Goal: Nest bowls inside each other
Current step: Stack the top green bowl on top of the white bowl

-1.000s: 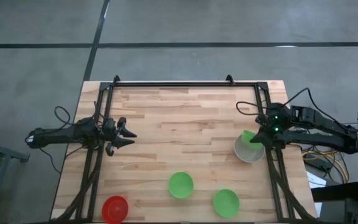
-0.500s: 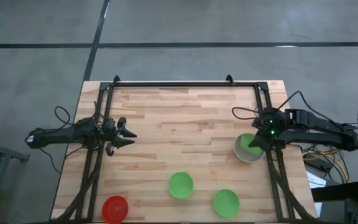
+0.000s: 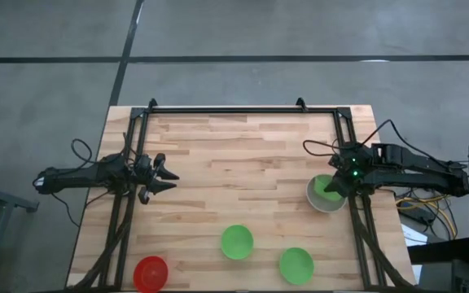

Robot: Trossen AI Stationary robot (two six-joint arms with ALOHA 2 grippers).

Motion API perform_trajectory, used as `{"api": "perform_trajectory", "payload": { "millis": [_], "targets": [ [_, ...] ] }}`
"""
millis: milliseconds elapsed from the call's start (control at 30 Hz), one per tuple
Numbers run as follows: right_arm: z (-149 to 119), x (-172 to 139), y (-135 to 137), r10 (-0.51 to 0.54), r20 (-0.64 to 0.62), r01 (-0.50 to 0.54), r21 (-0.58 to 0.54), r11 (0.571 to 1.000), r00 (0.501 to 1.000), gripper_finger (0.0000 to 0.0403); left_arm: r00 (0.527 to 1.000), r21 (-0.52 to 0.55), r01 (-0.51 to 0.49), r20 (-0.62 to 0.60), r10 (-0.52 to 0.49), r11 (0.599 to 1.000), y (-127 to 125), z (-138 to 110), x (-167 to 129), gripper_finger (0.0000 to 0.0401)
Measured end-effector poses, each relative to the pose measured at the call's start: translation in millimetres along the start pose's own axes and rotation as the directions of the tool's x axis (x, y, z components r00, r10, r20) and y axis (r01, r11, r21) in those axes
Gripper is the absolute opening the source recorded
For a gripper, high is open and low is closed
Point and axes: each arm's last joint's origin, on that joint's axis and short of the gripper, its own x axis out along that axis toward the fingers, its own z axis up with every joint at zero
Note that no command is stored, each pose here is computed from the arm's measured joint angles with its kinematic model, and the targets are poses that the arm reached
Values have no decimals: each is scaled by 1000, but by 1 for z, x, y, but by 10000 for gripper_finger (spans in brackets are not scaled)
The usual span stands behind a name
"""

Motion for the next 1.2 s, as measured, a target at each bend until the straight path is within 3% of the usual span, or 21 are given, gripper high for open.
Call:
{"api": "perform_trajectory", "payload": {
  "millis": [1200],
  "targets": [
    [-1,20,-13,6,-19,-6,-9,1000,1000,8,1000,0,0,0,0,1000,0,0,0,145]
  ]
}}
